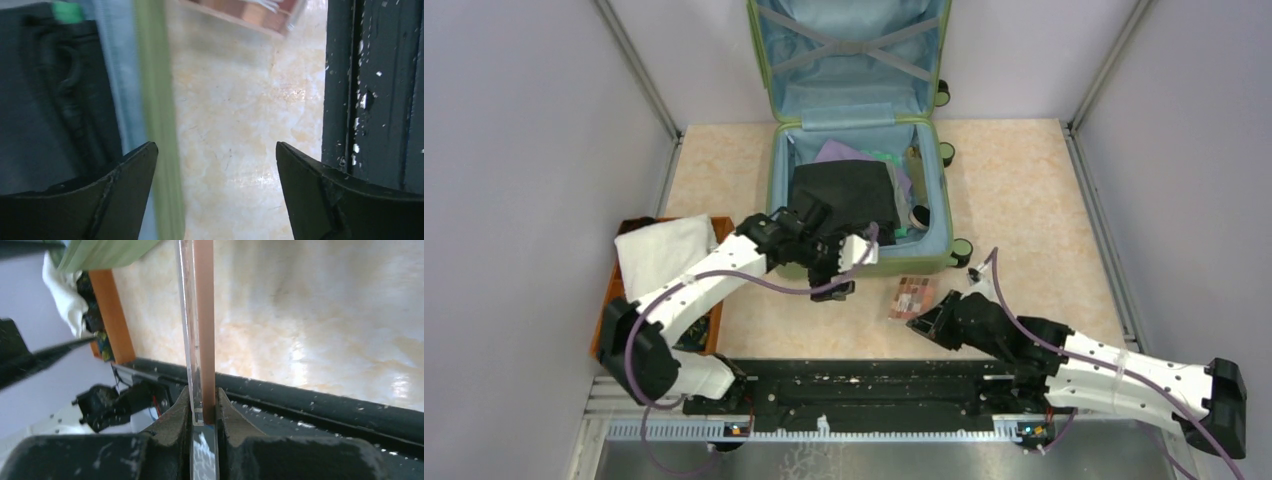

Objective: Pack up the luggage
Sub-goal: Place the makeup in the luggage.

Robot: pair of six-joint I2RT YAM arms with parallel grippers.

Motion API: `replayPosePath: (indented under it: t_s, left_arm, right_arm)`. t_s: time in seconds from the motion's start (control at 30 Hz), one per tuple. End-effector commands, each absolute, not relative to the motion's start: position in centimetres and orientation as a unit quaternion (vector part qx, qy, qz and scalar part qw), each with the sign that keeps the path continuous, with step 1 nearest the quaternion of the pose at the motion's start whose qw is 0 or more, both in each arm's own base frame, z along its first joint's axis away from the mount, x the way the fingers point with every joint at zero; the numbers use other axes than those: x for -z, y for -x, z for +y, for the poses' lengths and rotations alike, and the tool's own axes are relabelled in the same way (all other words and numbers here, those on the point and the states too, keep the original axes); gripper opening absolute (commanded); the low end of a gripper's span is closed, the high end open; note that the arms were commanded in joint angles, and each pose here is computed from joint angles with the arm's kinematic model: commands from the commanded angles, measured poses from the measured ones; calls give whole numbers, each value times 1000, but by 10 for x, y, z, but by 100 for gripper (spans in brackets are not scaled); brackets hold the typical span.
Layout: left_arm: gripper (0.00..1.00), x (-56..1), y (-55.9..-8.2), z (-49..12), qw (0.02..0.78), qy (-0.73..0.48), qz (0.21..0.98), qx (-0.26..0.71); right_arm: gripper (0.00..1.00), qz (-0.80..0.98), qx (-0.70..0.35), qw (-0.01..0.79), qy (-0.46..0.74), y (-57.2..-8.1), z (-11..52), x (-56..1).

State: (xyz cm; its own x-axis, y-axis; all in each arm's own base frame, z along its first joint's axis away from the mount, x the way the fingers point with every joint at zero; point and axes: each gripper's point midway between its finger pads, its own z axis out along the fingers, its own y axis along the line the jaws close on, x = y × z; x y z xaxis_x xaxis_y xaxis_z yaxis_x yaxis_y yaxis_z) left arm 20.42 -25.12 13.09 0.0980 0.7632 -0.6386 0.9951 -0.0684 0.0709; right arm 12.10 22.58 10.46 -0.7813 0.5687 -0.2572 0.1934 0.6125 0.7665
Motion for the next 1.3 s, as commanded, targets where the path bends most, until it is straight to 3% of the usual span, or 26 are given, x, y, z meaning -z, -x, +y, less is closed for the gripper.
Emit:
replayPosePath:
  t_s: [0.0,0.17,0.4,0.7,1.27]
  left_arm:
    - [98,-190,-204,-236,289,-649,651,266]
    - [98,-234,-262,-215,313,-548,720,288]
    - [98,-256,-344,-158,321,-433,797,271]
    - [98,-258,-353,-115,380,-387,812,216]
    - [98,-249,-341,-119,389,-370,811,233]
  right_arm:
    - [0,877,-415,235,-68,-100,251,-153]
    - [0,876,-395,276,4,-108,253,-214]
    - [0,868,-348,355,-19,-216,212,-288]
    - [0,908,-280,311,11,-318,209,-243]
    - [0,935,-245,254,17,-369,223,-168]
